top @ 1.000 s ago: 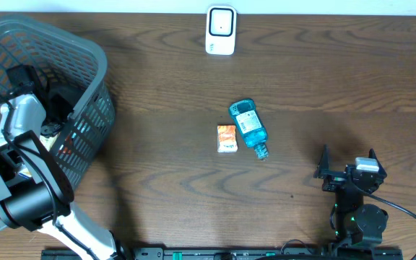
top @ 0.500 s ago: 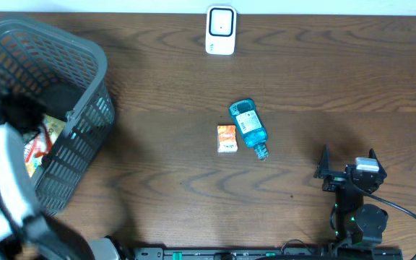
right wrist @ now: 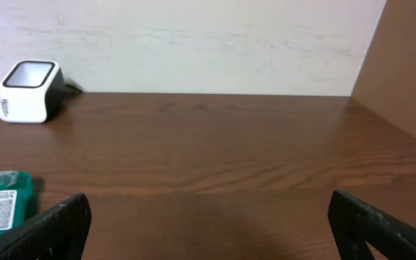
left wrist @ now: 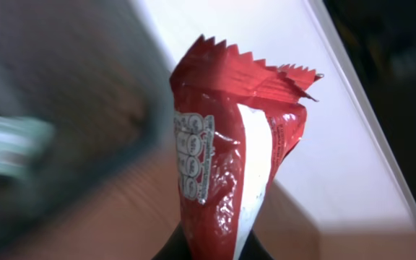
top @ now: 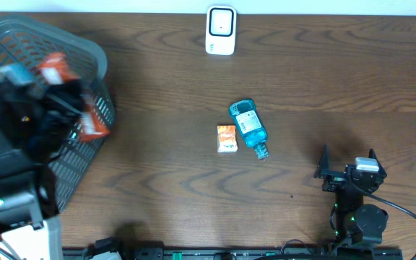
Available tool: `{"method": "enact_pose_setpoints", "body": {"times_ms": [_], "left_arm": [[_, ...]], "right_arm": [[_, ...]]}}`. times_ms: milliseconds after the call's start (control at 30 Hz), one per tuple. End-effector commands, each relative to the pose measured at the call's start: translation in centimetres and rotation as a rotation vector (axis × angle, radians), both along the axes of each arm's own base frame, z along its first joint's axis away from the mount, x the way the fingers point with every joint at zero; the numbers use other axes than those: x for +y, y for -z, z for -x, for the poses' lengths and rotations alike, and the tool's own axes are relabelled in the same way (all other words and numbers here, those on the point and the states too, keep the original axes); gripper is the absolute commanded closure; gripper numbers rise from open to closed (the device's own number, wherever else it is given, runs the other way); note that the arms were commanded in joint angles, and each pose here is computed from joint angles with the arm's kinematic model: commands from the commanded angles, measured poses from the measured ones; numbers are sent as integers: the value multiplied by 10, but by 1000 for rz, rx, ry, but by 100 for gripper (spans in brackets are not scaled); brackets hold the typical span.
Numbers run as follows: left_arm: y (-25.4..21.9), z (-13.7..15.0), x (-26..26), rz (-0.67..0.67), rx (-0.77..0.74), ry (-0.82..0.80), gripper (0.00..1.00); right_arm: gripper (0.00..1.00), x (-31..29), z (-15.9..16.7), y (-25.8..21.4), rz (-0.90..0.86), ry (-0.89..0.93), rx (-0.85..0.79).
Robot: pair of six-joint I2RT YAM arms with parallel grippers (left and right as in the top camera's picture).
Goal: Scan the item barcode
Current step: 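Carry the red snack bar out and set it left of the packet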
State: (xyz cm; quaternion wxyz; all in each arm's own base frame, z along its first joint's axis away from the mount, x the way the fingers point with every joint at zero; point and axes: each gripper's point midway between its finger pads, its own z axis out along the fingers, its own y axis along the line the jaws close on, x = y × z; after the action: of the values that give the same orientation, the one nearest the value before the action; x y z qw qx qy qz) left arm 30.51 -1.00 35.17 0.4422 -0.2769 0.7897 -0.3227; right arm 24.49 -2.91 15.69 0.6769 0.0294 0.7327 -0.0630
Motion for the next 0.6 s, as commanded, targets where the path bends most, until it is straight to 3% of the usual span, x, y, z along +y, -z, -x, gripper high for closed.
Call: {"method": "enact_pose_setpoints", "body": {"times_ms": [0, 100, 367, 567], "left_arm": [[2, 6, -66, -66, -22, 266, 92], [27, 6, -99, -152, 51, 344, 93], [131, -9, -156, -377, 353, 298, 93], [213, -28, -179, -301, 594, 141, 93]], "right_arm": [[1, 2, 0, 1, 11, -10, 4], [1, 2, 0, 1, 11, -10, 4], [1, 2, 0, 1, 11, -10, 4], [1, 2, 0, 1, 12, -10, 4]]}}
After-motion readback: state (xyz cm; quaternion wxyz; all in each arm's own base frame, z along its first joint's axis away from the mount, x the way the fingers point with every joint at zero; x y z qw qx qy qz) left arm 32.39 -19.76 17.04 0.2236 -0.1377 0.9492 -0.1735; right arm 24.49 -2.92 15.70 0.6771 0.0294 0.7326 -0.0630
